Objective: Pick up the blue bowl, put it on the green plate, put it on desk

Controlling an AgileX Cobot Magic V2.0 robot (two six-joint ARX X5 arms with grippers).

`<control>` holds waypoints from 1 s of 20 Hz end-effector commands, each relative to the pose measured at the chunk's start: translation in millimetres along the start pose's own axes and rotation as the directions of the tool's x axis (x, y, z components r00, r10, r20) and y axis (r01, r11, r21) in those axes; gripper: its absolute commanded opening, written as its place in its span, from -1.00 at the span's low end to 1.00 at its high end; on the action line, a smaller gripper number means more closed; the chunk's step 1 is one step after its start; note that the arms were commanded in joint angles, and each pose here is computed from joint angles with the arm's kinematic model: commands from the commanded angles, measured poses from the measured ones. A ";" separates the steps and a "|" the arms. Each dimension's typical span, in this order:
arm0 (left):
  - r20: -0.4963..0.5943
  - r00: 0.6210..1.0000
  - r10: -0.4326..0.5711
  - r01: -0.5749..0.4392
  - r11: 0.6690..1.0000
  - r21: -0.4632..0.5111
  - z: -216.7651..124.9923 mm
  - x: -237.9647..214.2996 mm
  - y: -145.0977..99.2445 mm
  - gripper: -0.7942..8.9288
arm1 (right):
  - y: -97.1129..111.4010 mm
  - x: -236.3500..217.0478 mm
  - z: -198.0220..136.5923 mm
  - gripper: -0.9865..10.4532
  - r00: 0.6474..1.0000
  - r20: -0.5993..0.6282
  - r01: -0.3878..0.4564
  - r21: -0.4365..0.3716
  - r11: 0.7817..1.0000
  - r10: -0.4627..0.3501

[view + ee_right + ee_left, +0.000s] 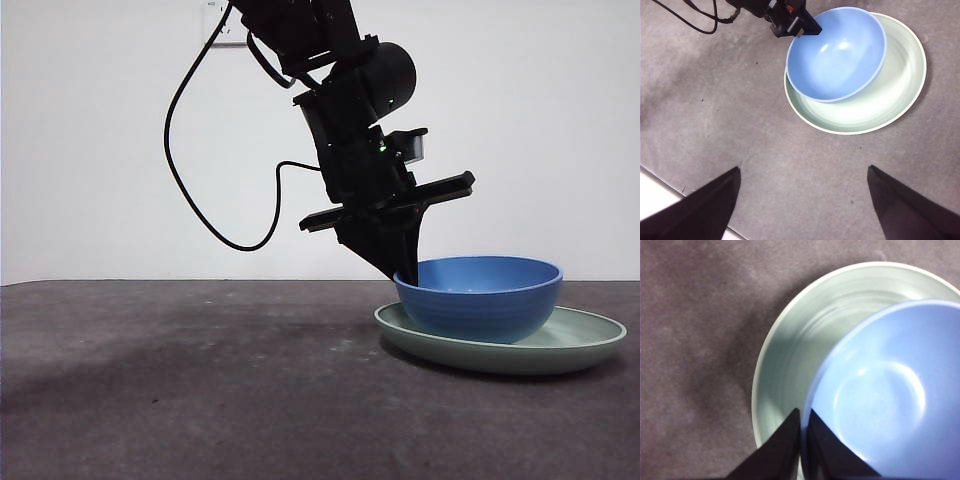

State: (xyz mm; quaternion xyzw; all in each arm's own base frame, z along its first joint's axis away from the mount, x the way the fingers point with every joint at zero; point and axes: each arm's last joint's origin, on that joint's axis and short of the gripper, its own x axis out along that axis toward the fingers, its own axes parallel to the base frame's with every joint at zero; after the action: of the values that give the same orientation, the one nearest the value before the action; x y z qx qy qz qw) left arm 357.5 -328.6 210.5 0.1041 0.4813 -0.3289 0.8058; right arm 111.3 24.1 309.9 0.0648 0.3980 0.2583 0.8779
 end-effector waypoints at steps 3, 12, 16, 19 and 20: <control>0.017 1.000 -0.013 0.012 0.999 0.044 4.1 5.4 -8.5 -0.76 | 1.9 -3.1 3.8 -0.11 1.000 0.017 0.000 -0.001 1.000 0.000; 0.005 1.000 -0.018 0.017 0.999 0.050 2.8 2.7 -14.3 -0.43 | 1.9 -3.1 3.7 -0.12 1.000 0.016 -0.001 -0.001 1.000 0.001; 0.051 0.999 -0.017 0.014 0.999 0.045 10.6 -29.1 -11.7 -0.43 | 1.9 -3.1 3.7 -0.11 1.000 0.016 -0.001 -0.001 1.000 0.001; 0.138 0.990 -0.014 0.010 0.999 0.032 20.2 -75.2 -6.9 -0.43 | 1.9 -3.2 3.7 -0.12 1.000 0.016 0.000 -0.001 1.000 0.000; 0.177 0.984 -0.011 0.007 1.000 0.022 23.0 -96.0 -3.8 -0.42 | 1.9 -3.2 3.7 -0.11 1.000 0.016 0.000 -0.001 1.000 0.000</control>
State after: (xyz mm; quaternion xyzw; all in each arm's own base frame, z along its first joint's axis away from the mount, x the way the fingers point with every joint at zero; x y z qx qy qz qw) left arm 340.9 -298.9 294.3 0.0861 0.4178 -0.3407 0.8378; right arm 111.3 24.1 309.9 0.0650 0.3980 0.2582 0.8779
